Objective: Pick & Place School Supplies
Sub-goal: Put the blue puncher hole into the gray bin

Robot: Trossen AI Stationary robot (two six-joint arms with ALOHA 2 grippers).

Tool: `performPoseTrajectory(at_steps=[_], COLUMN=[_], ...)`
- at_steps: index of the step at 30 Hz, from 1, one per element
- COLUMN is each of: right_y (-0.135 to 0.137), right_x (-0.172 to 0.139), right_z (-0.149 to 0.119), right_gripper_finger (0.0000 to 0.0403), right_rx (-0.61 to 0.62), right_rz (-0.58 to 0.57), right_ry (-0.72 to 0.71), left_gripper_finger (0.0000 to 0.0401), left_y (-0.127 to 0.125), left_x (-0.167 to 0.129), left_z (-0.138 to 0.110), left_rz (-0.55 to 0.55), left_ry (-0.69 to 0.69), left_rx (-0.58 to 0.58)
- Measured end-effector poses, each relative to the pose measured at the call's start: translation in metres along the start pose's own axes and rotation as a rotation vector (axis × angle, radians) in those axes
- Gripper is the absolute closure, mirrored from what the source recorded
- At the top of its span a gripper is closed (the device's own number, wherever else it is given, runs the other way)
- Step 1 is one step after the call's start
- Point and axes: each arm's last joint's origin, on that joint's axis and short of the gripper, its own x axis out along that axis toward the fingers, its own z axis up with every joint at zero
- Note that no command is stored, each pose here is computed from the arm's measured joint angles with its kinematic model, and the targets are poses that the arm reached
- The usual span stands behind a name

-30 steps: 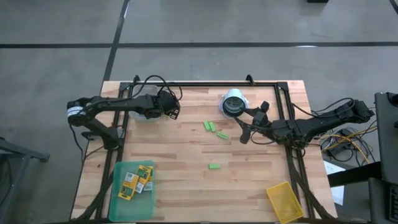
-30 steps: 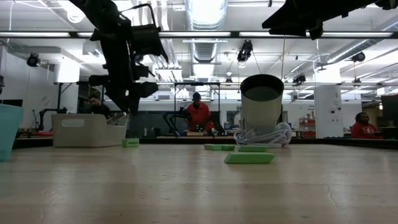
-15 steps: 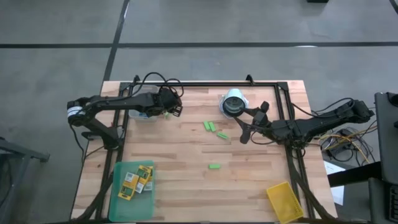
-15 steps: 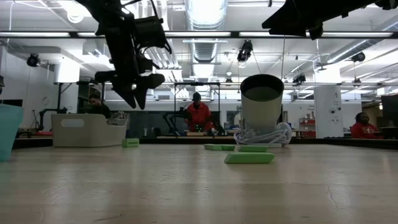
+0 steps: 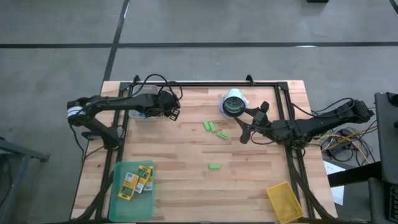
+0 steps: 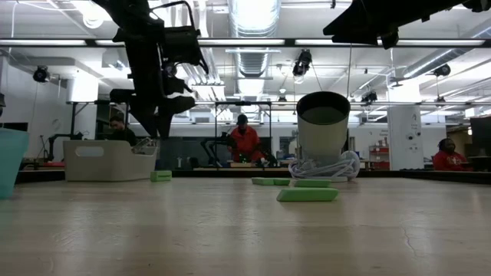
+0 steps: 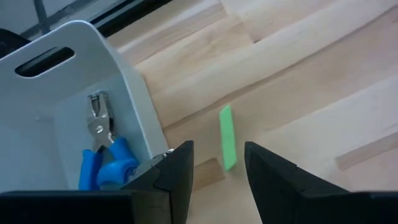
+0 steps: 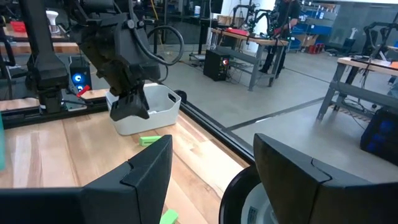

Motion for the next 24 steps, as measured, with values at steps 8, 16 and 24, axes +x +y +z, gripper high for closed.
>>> performPoseTrajectory(at_steps=[8,16,24], right_y=[0.0,0.0,0.0], right_x=[0.0,-0.0001,0.0], right_z=[0.0,0.0,0.0], right_gripper_finger=[0.0183,0.0183,0.0183], right_rx=[0.012,0.015,0.034], right_rz=[0.0,0.0,0.0], right_ry=[0.0,0.0,0.0], left_gripper_finger=[0.0253,0.0253,0.0253], left_y=[0.002,0.0036,0.0034], left_x=[0.0004,0.0005,0.0003], left_z=[-0.002,-0.0008,-0.0005], left_rz=[0.025,0.075,0.072], left_ry=[0.01,-0.027,-0.028], left_rx=[0.058,0.114,0.096])
